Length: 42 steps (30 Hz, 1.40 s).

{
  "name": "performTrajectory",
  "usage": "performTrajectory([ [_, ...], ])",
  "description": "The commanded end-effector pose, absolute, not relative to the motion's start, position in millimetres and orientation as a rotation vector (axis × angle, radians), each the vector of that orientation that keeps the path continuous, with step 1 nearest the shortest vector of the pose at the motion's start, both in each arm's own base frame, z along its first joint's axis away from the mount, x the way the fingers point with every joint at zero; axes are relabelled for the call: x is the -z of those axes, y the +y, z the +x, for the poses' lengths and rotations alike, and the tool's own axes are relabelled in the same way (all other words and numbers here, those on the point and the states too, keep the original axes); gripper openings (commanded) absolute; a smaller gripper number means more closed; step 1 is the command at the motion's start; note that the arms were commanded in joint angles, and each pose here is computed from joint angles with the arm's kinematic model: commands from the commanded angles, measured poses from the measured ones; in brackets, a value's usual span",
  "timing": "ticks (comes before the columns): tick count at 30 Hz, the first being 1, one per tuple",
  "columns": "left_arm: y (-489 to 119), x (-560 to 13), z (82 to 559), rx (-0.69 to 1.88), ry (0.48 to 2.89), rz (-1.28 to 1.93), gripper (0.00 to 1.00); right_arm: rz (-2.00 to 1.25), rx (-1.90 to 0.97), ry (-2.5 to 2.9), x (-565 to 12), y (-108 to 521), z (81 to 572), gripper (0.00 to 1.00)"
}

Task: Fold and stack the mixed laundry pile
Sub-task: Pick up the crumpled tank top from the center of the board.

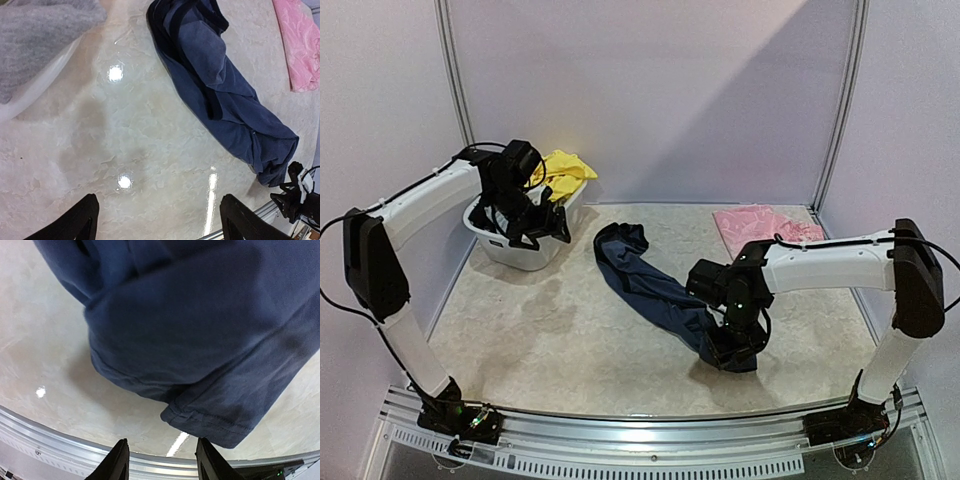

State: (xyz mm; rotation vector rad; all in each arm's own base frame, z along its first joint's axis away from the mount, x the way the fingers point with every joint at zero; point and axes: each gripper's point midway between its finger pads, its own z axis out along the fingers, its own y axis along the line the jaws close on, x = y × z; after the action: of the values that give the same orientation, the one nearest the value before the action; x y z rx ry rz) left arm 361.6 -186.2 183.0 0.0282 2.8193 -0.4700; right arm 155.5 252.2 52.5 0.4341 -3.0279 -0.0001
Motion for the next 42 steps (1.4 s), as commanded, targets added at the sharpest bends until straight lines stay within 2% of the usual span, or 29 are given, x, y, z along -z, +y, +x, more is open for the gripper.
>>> performTrajectory([
  [1, -186.8, -190.4, 353.1, 0.482, 2.784, 0.027, 0.86, 0.375, -0.120, -3.031, -46.7, 239.5, 155.8, 0.44],
  [12, -175.4, -188.7, 332.4, 0.466, 2.786, 0.017, 0.85, 0.361, -0.248, -3.019, -29.6, 236.7, 164.1, 0.37],
  [17, -172.7, -184.5, 324.5, 0.463, 2.796, 0.016, 0.85, 0.352, -0.267, -3.041, -34.3, 233.3, 167.1, 0.24],
  [24, -171.6, -186.3, 321.5, 0.467, 2.790, 0.019, 0.85, 0.333, -0.289, -3.049, -31.0, 230.2, 167.6, 0.00],
  [30, -171.9, -194.9, 320.5, 0.474, 2.776, 0.036, 0.85, 0.332, -0.314, -3.083, -52.3, 229.3, 174.6, 0.00],
  [34, -171.7, -214.1, 318.8, 0.462, 2.742, 0.082, 0.85, 0.316, -0.395, -3.153, -106.1, 207.6, 182.5, 0.00],
  [39, -179.6, -232.7, 314.2, 0.460, 2.697, 0.146, 0.85, 0.000, -0.355, -3.274, -159.2, 147.1, 192.1, 0.00],
  [42, -191.6, -234.1, 315.1, 0.474, 2.679, 0.166, 0.85, -0.211, -0.341, -3.288, -167.6, 112.2, 192.2, 0.00],
])
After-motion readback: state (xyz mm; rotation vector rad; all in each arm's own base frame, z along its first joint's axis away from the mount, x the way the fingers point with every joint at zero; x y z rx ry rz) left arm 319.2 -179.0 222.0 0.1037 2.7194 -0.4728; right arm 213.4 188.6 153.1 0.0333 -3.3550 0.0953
